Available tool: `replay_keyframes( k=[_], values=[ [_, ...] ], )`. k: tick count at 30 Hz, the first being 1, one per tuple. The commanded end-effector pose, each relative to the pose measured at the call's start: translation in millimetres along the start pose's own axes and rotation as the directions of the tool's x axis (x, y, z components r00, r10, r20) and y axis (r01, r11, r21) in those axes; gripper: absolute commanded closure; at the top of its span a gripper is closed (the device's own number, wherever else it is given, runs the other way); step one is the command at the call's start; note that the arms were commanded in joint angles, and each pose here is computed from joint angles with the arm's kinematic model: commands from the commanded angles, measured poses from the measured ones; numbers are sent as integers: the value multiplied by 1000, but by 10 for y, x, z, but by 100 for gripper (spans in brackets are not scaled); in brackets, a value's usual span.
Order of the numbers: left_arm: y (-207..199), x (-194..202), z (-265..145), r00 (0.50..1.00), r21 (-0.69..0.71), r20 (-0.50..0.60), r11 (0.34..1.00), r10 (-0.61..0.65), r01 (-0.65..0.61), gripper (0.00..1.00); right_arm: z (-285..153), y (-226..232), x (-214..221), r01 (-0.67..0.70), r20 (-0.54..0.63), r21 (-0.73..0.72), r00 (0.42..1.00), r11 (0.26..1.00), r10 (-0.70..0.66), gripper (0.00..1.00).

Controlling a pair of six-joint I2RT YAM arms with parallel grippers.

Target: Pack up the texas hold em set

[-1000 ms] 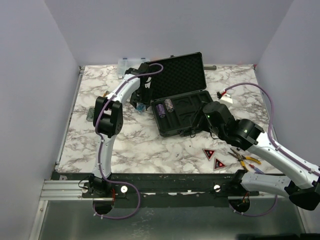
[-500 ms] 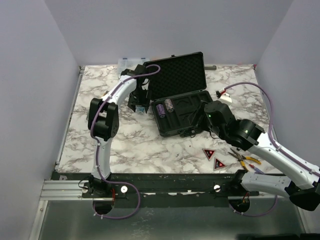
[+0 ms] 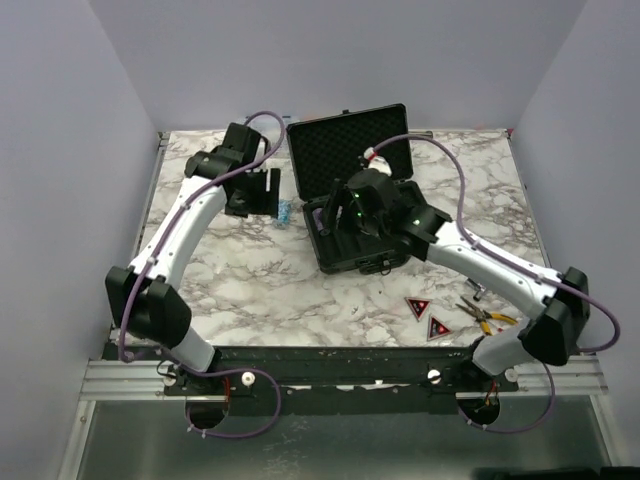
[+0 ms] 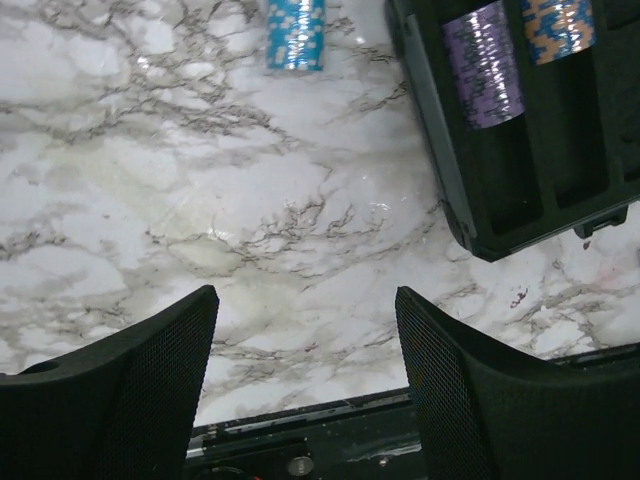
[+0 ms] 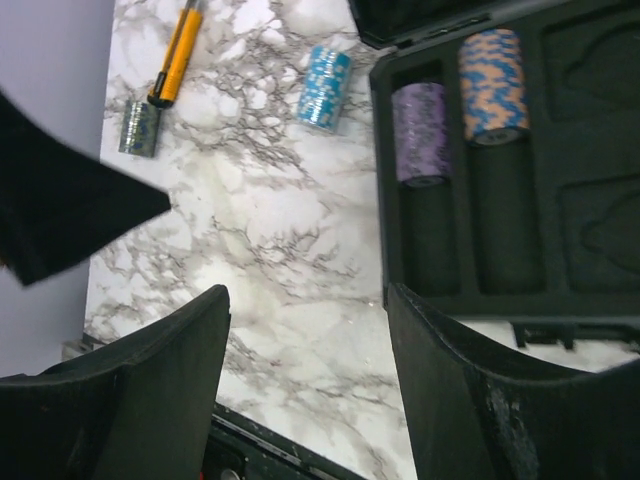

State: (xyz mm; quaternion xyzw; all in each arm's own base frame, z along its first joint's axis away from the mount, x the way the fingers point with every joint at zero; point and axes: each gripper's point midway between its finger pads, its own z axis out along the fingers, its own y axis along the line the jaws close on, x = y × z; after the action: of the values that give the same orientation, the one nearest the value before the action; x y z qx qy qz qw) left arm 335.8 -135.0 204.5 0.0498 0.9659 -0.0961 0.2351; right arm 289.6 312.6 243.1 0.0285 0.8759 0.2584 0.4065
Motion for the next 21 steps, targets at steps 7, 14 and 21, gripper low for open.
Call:
replay_keyframes(
  k=[7,14,21],
  values=[
    [571,642,-606,963,-104,176,969,-202,223,26,942,602,322,-22,-151,-132,988,991,2,29],
    [608,1111,-781,939,-65,255,965,-232,256,24,1604,673,565,-28,-196,-54,980,998,17,24],
    [556,1343,-923,912,9,330,967,-244,255,20,2075,579,650,-8,-169,65,985,998,19,22]
  ],
)
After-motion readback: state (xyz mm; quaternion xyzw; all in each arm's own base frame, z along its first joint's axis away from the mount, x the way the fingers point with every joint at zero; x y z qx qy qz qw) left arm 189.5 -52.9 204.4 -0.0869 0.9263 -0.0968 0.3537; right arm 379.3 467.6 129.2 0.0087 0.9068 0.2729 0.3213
